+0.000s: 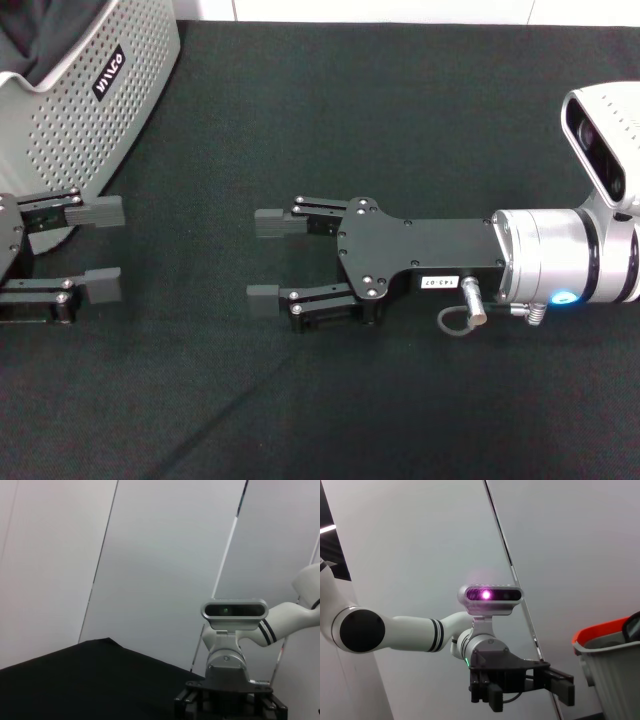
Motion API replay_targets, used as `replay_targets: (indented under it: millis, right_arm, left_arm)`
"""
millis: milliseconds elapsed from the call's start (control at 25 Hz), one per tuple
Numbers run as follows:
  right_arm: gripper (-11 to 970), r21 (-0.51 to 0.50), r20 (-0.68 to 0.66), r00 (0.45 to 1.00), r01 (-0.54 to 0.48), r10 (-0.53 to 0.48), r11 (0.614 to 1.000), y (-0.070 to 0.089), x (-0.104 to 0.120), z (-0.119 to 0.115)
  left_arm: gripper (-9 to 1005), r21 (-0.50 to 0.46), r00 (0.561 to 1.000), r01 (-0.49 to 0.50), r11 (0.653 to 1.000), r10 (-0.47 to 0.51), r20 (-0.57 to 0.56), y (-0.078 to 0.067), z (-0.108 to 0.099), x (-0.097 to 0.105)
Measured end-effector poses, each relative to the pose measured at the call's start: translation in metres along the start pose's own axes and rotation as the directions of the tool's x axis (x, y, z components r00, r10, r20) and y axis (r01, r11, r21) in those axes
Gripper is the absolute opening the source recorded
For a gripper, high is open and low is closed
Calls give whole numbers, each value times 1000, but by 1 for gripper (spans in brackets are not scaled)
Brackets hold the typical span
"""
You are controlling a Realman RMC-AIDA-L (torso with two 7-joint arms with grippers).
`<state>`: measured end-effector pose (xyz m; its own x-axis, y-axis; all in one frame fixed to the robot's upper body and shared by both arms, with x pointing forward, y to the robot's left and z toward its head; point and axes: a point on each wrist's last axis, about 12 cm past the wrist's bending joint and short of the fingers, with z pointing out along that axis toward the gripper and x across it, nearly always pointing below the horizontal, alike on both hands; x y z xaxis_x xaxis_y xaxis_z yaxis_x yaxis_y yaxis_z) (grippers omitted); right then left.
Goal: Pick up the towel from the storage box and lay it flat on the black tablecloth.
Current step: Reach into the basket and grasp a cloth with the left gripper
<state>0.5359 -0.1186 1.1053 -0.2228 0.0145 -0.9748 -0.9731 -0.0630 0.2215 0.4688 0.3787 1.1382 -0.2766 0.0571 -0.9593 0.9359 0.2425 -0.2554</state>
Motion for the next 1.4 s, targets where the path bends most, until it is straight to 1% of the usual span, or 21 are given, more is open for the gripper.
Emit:
replay_targets:
  millis: [800, 920, 1000, 1080, 1120, 1160, 1200, 1240, 1280, 1320, 1360, 1400]
  right_arm:
    - [827, 15, 6, 1000, 3, -3, 1000, 1, 3, -3]
    - [827, 34, 19, 1000, 10, -11, 999, 0, 3, -5]
    - [828, 62, 32, 999, 18, -20, 998, -1, 4, -9]
    - [828, 88, 41, 999, 27, -30, 996, -3, 4, -12]
    - [828, 99, 45, 998, 30, -35, 995, -3, 4, -14]
    - [828, 108, 47, 998, 32, -37, 994, -4, 5, -15]
    - [828, 120, 52, 998, 33, -39, 992, -4, 6, -17]
    - [828, 129, 55, 998, 33, -40, 991, -4, 7, -19]
    - [828, 139, 62, 997, 33, -42, 990, -4, 7, -20]
    - [828, 151, 68, 997, 33, -44, 988, -3, 8, -23]
    - [828, 158, 72, 996, 36, -48, 987, -3, 9, -24]
    - [828, 168, 75, 996, 40, -53, 985, -3, 10, -26]
  left_arm:
    - [830, -10, 1000, 11, 1000, -10, 22, -1, 2, 3]
    - [829, -29, 998, 24, 999, -23, 57, 1, 2, -4]
    - [828, -48, 996, 40, 998, -36, 81, 4, 1, -16]
    - [828, -75, 996, 35, 997, -29, 85, 4, 1, -32]
    - [828, -100, 997, 19, 995, -11, 82, 3, 0, -45]
    - [827, -134, 998, -18, 991, 26, 62, 1, -1, -61]
    - [827, -153, 998, -40, 987, 48, 50, 0, 0, -70]
    - [827, -214, 995, -96, 972, 101, 10, -4, -1, -90]
    - [827, -275, 991, -132, 952, 129, -29, -5, -1, -105]
    - [826, -353, 983, -181, 918, 165, -76, -7, -2, -121]
    - [826, -418, 978, -208, 884, 176, -114, -6, -2, -130]
    - [826, -498, 967, -250, 830, 192, -166, -4, -3, -141]
